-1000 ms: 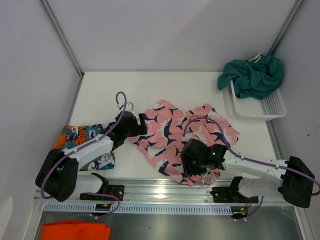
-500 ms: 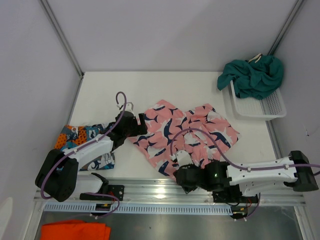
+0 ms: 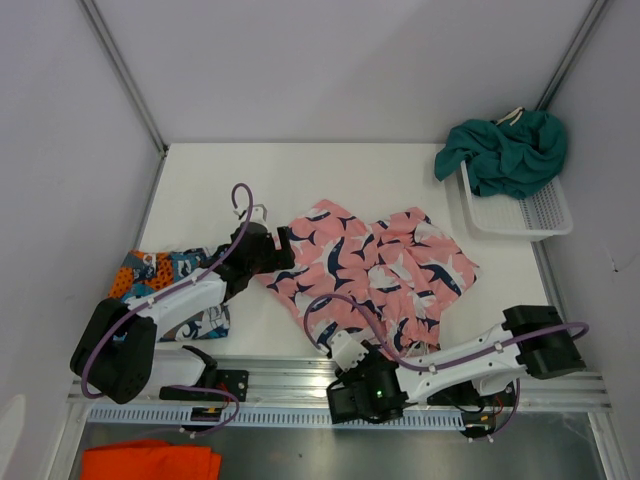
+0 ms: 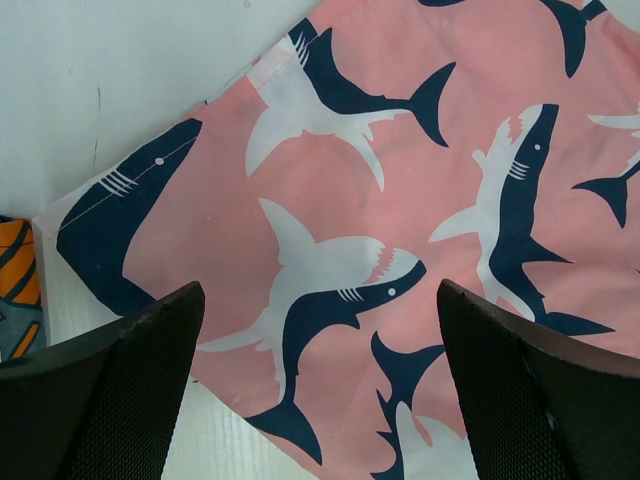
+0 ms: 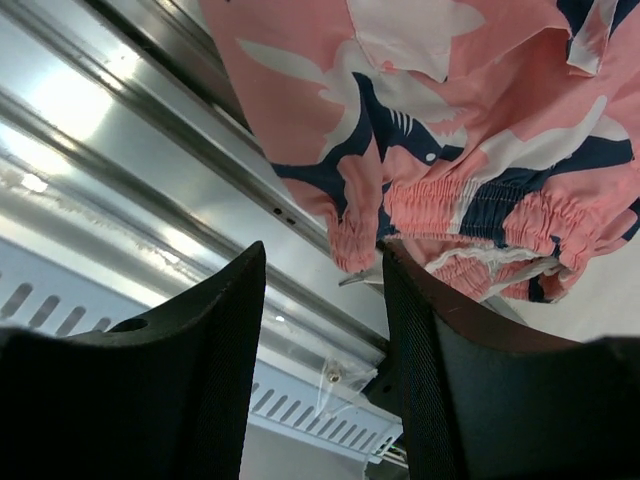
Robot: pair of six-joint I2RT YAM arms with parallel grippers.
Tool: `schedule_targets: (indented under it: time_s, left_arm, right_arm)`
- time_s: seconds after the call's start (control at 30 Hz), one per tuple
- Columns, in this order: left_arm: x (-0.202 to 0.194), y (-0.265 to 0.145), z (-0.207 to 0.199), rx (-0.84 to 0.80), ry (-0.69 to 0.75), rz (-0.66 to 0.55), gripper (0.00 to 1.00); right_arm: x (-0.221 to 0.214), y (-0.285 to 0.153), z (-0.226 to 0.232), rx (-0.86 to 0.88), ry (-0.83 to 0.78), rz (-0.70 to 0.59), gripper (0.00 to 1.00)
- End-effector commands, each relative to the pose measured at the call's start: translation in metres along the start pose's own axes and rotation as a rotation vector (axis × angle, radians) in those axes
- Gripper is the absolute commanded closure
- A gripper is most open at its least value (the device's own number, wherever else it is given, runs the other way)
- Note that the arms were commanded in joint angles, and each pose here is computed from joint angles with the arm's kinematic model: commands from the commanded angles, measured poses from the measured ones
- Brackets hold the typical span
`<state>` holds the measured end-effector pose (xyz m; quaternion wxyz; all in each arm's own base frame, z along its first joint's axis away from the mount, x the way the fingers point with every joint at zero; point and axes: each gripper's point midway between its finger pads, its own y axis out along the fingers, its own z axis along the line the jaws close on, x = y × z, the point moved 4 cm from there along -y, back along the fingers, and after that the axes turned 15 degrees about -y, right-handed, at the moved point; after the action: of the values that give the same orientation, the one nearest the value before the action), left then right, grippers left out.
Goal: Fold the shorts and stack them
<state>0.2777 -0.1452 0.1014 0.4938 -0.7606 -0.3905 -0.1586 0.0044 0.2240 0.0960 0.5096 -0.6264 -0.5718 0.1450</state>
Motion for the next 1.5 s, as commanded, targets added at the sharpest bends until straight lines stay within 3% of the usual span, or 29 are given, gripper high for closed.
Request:
schedule_targets:
  time_s: [0.0,0.43,1.2,1.37,1.47]
  left_arm:
    - [0.019,-0.006,-0.018,-0.057,0.008,-0.054,0.01]
    - [0.018,-0.005,-0.017,-0.051,0.011,-0.048,0.01]
    - [0.017,-0.002,-0.017,-0.045,0.015,-0.037,0.01]
    - [0.017,-0.002,-0.016,-0.044,0.016,-0.038,0.01]
    - [0.017,-0.001,-0.016,-0.042,0.016,-0.038,0.01]
  right_arm:
    - [0.012,0.006,-0.008,-0.077,0.029,-0.023,0.47]
    - [0.027,0.01,0.003,-0.07,-0.015,-0.058,0.53]
    - [0.009,0.054,-0.009,-0.063,0.017,0.055,0.5]
    - [0.012,0.058,-0.013,-0.028,0.026,0.056,0.64]
    - [0.011,0.06,-0.013,-0.02,0.022,0.068,0.67]
